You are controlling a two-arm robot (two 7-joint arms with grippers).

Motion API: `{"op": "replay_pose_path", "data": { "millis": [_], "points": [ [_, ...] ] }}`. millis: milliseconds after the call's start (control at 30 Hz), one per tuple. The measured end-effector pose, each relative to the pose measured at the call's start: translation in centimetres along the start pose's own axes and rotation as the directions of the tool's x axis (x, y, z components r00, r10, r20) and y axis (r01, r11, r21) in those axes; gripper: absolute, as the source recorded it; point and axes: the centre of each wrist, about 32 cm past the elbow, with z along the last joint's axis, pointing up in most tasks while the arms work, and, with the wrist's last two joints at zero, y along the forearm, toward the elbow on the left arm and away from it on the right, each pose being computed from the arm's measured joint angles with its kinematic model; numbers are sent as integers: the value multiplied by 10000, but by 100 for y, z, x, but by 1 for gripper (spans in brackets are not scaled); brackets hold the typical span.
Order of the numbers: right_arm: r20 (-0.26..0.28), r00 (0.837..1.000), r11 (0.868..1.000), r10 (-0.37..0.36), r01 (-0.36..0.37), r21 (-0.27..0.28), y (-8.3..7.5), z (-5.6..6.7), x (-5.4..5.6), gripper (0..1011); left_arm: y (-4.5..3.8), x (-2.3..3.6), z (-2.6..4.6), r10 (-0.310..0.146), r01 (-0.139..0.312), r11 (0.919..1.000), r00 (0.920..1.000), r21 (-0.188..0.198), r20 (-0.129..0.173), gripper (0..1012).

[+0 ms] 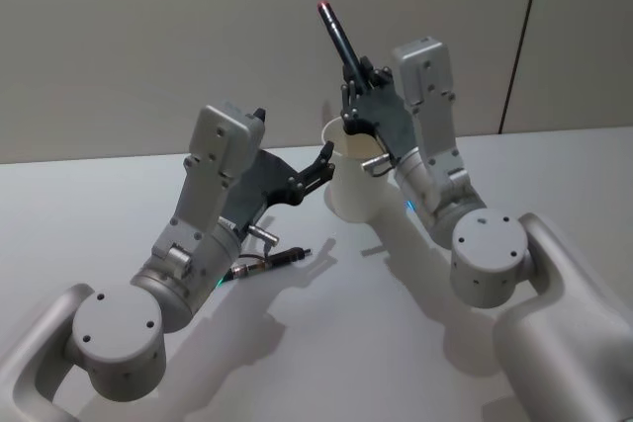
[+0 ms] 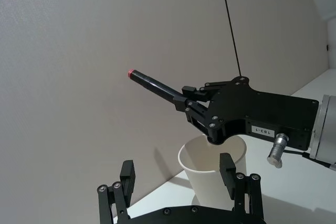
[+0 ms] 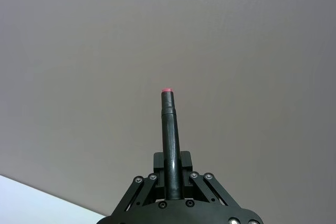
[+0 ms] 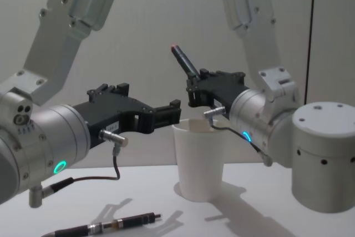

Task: Place the pen into the pen holder.

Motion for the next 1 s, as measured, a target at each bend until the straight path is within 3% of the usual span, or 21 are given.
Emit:
{"op": "replay_pose_path", "data": {
  "millis": [667,800,900,1000],
  "points": [
    [344,9991,9997,232,-236,115,26,-95,-19,166,0,0,0,0,0,10000,10000,0,0,1001],
    [385,9989,9996,254,-259,136,30,-102,-21,227,0,0,0,0,0,10000,10000,0,0,1001],
    [395,9989,9995,263,-269,136,30,-107,-23,363,0,0,0,0,0,10000,10000,0,0,1001],
    [411,9988,9995,273,-279,140,31,-109,-25,418,0,0,0,0,0,10000,10000,0,0,1001]
  ]
}}
